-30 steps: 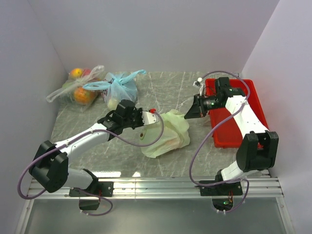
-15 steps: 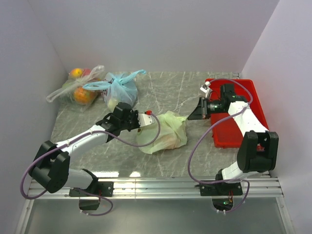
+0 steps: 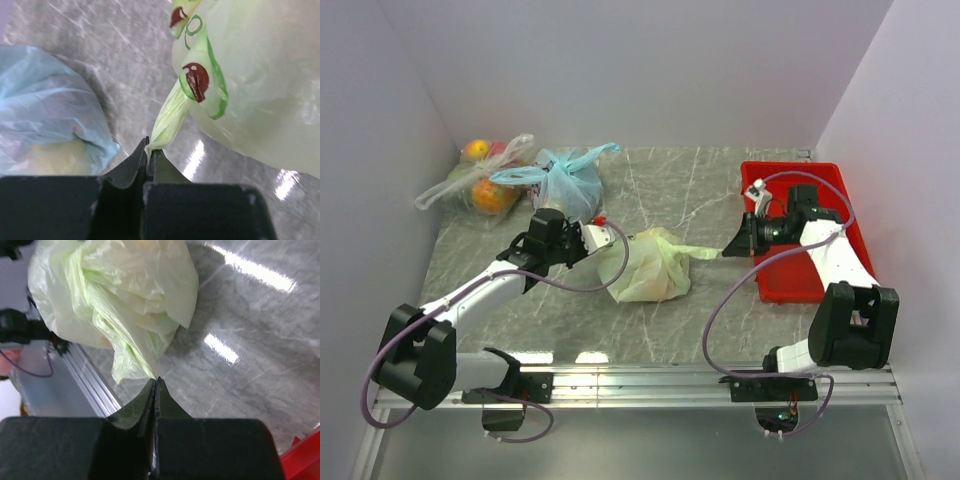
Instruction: Place the fake fruits into the plastic bag and tie a complex knot
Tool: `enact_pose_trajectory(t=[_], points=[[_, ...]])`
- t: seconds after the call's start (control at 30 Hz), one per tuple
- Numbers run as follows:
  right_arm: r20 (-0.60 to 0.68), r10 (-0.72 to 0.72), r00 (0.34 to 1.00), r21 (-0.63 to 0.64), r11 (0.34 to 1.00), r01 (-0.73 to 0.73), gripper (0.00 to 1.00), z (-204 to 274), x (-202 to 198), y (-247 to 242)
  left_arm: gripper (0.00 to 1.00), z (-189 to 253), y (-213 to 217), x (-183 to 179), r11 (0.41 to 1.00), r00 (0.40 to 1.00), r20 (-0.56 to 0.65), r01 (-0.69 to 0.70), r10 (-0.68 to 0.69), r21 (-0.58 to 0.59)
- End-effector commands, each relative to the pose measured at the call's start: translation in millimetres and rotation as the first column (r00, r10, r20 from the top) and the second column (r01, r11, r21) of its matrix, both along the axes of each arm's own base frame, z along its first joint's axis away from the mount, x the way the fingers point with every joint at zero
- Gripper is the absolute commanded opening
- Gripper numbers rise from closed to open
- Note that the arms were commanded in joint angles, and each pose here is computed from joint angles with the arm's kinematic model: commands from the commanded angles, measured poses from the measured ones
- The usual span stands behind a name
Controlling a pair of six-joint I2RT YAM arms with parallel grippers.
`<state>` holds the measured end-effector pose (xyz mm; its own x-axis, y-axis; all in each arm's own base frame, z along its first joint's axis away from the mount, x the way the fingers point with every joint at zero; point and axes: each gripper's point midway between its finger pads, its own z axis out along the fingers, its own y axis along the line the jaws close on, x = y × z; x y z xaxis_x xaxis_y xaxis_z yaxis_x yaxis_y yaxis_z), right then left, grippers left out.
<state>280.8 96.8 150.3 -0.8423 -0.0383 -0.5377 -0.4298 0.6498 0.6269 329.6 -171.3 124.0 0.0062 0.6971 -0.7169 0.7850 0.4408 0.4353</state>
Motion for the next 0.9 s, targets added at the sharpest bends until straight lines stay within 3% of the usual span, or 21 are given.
enact_pose_trajectory(t=[0.0,0.13,0.2,0.23,0.3,0.33,0.37,0.4,0.53,0.63,0.77,0.87], points=[[0.073,0.064,0.995,-0.183,0.982,-0.049,0.0,-23,-9,-19,0.0,-18,53,-8,0.984,0.986,-0.067,-0.142,0.15,0.111],[0.059,0.306,0.95,-0.212,0.934,-0.288,0.0,-30,-40,20,0.0,-12,21,-38,0.996,0.987,-0.14,0.088,-0.083,0.029],[0.064,0.345,0.936,-0.241,0.916,-0.321,0.01,-28,-40,25,0.01,-6,15,-46,0.988,0.98,-0.132,0.156,-0.152,0.018],[0.058,0.392,0.918,-0.261,0.894,-0.365,0.06,-28,-46,30,0.11,-1,10,-51,0.983,0.973,-0.142,0.183,-0.181,-0.002],[0.071,0.414,0.908,-0.308,0.875,-0.375,0.41,-20,-39,27,0.26,4,8,-54,0.979,0.968,-0.148,0.204,-0.202,-0.004],[0.06,0.435,0.899,-0.316,0.862,-0.396,0.54,-16,-43,26,0.43,9,9,-57,0.978,0.964,-0.166,0.21,-0.207,-0.003],[0.089,0.442,0.892,-0.332,0.858,-0.392,0.88,-4,-33,26,0.49,11,8,-57,0.976,0.962,-0.17,0.217,-0.214,-0.001],[0.095,0.448,0.889,-0.34,0.854,-0.394,0.92,2,-31,26,0.55,12,8,-57,0.976,0.96,-0.181,0.218,-0.215,0.0],[0.119,0.452,0.884,-0.387,0.841,-0.378,0.93,27,-11,37,0.77,20,6,-53,0.981,0.961,-0.198,0.196,-0.194,-0.012],[0.139,0.491,0.86,-0.444,0.807,-0.389,0.95,31,3,52,0.8,20,8,-42,0.987,0.97,-0.183,0.161,-0.159,-0.002],[0.06,0.569,0.82,-0.484,0.735,-0.474,0.96,5,-1,67,0.81,18,9,-26,0.987,0.974,-0.174,0.153,-0.144,0.041],[0.006,0.616,0.788,-0.494,0.687,-0.533,0.96,-19,-9,74,0.75,15,4,-18,0.979,0.966,-0.185,0.194,-0.181,0.058]])
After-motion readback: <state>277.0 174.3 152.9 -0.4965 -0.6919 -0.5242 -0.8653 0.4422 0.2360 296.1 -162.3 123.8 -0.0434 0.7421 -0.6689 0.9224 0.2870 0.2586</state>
